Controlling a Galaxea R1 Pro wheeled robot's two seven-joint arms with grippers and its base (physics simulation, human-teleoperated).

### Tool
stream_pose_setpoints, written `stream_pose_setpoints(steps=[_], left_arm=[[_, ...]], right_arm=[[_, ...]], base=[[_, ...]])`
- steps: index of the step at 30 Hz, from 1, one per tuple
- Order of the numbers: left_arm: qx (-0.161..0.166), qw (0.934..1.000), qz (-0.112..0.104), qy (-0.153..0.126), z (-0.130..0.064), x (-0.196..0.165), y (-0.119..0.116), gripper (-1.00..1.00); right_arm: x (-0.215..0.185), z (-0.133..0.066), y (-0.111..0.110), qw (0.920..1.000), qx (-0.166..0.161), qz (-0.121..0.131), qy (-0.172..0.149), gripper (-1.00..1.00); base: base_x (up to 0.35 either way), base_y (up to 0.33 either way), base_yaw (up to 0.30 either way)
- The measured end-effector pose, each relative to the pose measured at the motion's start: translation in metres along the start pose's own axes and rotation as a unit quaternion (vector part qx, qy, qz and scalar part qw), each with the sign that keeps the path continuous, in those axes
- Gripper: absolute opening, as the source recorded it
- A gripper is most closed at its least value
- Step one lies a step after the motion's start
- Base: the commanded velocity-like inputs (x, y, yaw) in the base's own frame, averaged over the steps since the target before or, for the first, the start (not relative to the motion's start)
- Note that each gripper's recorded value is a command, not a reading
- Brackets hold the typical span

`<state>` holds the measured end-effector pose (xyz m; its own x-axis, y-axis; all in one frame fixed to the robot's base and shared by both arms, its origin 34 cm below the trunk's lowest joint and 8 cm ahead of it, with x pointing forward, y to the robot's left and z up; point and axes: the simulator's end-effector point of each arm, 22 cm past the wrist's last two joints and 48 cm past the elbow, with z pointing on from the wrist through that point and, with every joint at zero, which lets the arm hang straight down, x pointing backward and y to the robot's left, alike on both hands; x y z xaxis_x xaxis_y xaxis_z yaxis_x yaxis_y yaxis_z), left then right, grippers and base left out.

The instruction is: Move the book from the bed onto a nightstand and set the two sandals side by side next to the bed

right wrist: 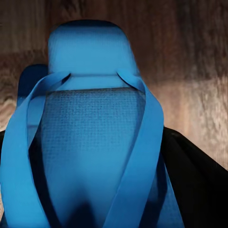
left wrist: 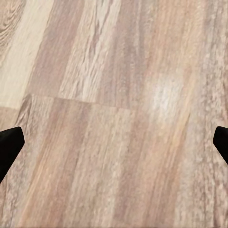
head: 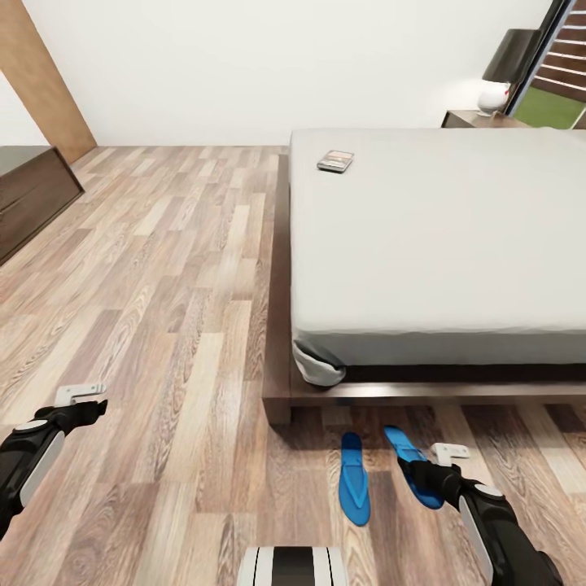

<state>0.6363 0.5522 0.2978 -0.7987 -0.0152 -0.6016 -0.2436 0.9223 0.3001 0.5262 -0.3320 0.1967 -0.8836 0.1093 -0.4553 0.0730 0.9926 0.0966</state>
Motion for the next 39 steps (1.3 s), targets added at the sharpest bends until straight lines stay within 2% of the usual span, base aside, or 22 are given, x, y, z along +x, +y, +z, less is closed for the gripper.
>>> stream_pose_setpoints(steps=[9, 39], left_arm=[[0.0, 1.0, 0.0, -0.001, -0.0001, -0.0004, -0.0004, 1.0], [0.0, 1.0, 0.001, -0.004, -0.0003, -0.002, -0.0007, 1.0]], right_arm=[[0.0003, 0.0001, 0.0006, 1.0, 0.0, 0.0, 0.0, -1.0], [0.0041, 0.0011, 0.0017, 1.0, -0.001, 0.0, 0.004, -1.0]], base=[[0.026, 0.092, 0.0], [0.012, 0.006, 0.0]])
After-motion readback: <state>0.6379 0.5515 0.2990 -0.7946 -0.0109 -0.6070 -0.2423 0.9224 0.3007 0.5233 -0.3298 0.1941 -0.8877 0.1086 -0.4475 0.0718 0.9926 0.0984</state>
